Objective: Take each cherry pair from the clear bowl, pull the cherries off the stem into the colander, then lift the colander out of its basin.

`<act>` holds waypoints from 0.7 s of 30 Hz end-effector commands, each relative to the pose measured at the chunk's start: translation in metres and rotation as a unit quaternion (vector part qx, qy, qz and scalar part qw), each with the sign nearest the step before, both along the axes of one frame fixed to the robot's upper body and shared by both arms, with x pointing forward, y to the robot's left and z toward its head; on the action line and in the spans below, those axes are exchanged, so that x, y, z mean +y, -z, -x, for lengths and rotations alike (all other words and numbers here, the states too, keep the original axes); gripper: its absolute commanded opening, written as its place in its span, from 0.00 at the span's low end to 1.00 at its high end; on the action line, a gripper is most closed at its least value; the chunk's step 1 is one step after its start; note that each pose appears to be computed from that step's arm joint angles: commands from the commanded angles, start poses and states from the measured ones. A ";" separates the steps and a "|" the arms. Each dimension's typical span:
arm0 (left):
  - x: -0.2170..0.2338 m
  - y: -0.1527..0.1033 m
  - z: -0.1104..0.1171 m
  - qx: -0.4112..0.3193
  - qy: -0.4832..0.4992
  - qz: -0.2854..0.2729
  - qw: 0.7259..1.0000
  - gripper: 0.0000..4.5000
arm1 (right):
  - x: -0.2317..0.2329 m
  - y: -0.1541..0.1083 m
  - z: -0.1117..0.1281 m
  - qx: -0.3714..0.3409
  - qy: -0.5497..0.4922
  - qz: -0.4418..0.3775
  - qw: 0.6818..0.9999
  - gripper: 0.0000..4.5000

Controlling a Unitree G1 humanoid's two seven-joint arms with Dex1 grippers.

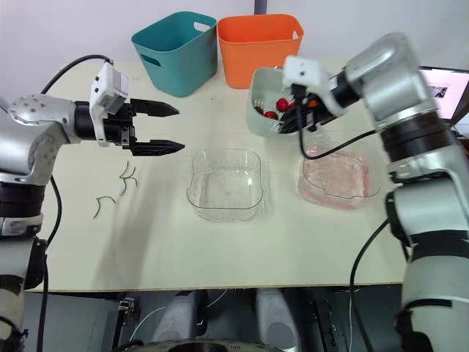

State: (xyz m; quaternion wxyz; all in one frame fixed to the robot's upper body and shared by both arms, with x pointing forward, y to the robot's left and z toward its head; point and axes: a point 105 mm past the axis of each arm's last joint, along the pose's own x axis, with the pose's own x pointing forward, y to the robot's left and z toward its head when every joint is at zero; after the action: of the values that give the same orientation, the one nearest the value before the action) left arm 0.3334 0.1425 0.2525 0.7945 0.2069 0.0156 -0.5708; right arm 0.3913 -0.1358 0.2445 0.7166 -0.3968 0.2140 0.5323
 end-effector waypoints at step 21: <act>0.009 -0.006 0.010 -0.016 -0.027 0.013 0.999 1.00 | 0.006 0.034 -0.025 -0.009 -0.017 0.038 0.999 0.56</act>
State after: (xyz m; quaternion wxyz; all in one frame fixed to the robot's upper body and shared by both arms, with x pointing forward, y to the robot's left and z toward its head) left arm 0.3241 0.1484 0.2448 0.8099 0.1952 0.0238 -0.5527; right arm 0.4134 -0.1328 0.1850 0.6856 -0.4209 0.2543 0.5369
